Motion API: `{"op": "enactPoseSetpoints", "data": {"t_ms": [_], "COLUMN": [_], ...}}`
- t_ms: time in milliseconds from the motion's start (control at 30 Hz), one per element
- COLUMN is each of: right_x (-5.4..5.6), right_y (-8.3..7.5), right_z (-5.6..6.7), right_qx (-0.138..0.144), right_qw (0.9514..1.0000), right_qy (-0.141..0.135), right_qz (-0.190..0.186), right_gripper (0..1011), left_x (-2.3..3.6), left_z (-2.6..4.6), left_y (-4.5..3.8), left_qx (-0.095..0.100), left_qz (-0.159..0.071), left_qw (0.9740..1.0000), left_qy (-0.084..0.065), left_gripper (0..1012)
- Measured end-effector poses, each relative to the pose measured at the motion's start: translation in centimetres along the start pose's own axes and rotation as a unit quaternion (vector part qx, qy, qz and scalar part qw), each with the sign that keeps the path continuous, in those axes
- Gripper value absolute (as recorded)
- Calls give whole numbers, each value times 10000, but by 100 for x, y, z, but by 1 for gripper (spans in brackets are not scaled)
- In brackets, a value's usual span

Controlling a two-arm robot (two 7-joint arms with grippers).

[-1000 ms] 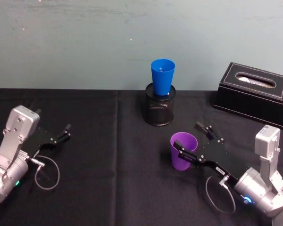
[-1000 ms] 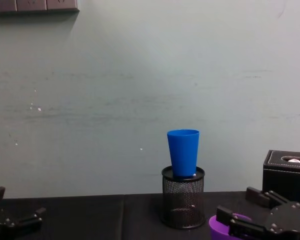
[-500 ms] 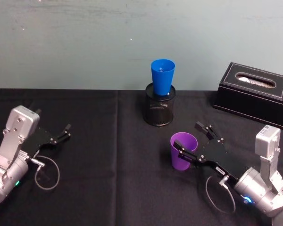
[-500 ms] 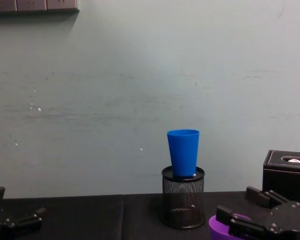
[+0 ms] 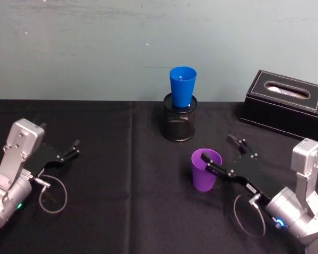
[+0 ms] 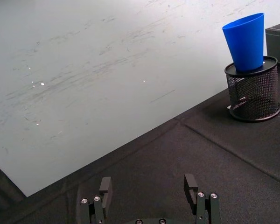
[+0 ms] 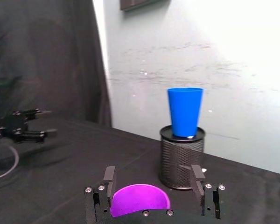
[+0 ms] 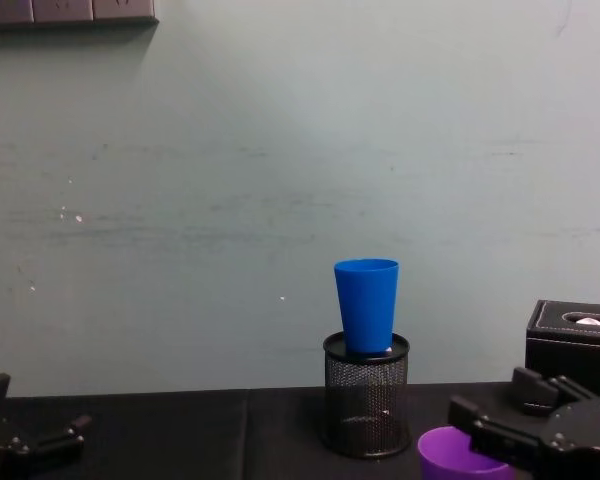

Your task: Pick up one cup with a gripper and tap it against the other cup.

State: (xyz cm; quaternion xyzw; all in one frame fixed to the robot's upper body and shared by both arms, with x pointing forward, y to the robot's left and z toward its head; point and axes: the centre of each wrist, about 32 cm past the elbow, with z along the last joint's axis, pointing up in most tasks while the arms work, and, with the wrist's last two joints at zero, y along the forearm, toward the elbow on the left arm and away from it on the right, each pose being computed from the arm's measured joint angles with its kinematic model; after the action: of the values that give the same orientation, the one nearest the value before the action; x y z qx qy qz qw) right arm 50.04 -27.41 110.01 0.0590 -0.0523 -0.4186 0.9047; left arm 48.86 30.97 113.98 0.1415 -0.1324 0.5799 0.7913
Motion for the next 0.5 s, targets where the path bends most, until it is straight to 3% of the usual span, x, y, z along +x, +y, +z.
{"op": "enactPoseSetpoints", "data": {"t_ms": [233, 500], "right_x": [-40, -86], "right_y": [-30, -56], "right_z": [-2, 5], "right_qx": [11, -56], "right_qw": [9986, 9934], "right_qy": [-41, -103], "right_qz": [-526, -1142], "right_gripper": [1000, 1000], "left_x": [0, 0], "left_z": [0, 0], "left_y": [0, 0], "left_qx": [0, 0], "left_qz": [0, 0], "left_qw": [10000, 10000], "left_qy": [0, 0], "left_gripper": [1012, 1012]}}
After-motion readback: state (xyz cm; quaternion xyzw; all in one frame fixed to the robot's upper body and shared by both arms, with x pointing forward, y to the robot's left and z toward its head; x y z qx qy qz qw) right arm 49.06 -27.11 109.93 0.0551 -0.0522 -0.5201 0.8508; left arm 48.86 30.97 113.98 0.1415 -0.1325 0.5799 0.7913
